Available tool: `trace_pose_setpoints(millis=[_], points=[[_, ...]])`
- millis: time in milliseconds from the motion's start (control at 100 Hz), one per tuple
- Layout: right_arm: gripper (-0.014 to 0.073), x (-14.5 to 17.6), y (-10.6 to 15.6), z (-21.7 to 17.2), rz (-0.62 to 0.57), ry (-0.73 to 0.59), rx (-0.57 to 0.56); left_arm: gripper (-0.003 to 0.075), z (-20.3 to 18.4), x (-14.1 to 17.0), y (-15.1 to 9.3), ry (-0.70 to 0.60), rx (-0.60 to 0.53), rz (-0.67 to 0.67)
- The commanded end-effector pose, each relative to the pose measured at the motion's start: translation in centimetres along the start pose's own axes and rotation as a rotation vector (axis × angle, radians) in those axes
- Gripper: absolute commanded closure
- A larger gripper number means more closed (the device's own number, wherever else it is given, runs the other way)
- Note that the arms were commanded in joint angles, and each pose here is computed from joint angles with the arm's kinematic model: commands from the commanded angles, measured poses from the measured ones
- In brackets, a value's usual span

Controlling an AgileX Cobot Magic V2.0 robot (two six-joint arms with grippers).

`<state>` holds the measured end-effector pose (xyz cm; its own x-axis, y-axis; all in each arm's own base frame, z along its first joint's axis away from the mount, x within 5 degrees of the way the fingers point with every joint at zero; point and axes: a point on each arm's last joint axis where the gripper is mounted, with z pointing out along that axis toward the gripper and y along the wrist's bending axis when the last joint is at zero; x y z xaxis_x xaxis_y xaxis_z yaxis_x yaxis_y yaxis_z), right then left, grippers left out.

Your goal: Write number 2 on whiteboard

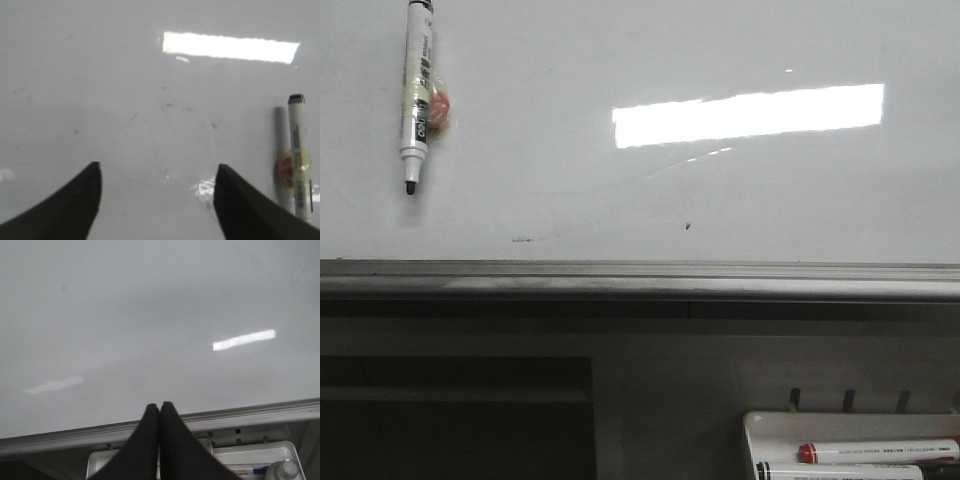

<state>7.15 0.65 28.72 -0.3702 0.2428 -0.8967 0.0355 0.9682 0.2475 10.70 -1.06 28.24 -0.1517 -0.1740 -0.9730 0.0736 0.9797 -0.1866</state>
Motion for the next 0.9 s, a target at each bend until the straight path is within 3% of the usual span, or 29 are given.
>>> trace_pose_setpoints(millis=[0, 420, 680, 890], points=[[0.0655, -1.5, 0.3, -0.2, 0.006, -0.073, -0.010, 0.0135, 0.6, -1.8, -0.6, -0.121, 0.037, -0.007], [0.0655, -1.3, 0.7, -0.2, -0.016, -0.044, -0.056, 0.0208, 3.0, 0.4, -7.9, 0.017, 0.501, 0.091], [0.0655, -1.4, 0.7, -0.2, -0.016, -0.058, -0.056, 0.0214, 6.7, 2.7, -9.5, 0.083, 0.451, 0.037], [0.0655, -1.4, 0.7, -0.2, -0.016, -0.056, -0.056, 0.0269, 9.1, 3.1, -10.6, 0.139, 0.414, 0.010]])
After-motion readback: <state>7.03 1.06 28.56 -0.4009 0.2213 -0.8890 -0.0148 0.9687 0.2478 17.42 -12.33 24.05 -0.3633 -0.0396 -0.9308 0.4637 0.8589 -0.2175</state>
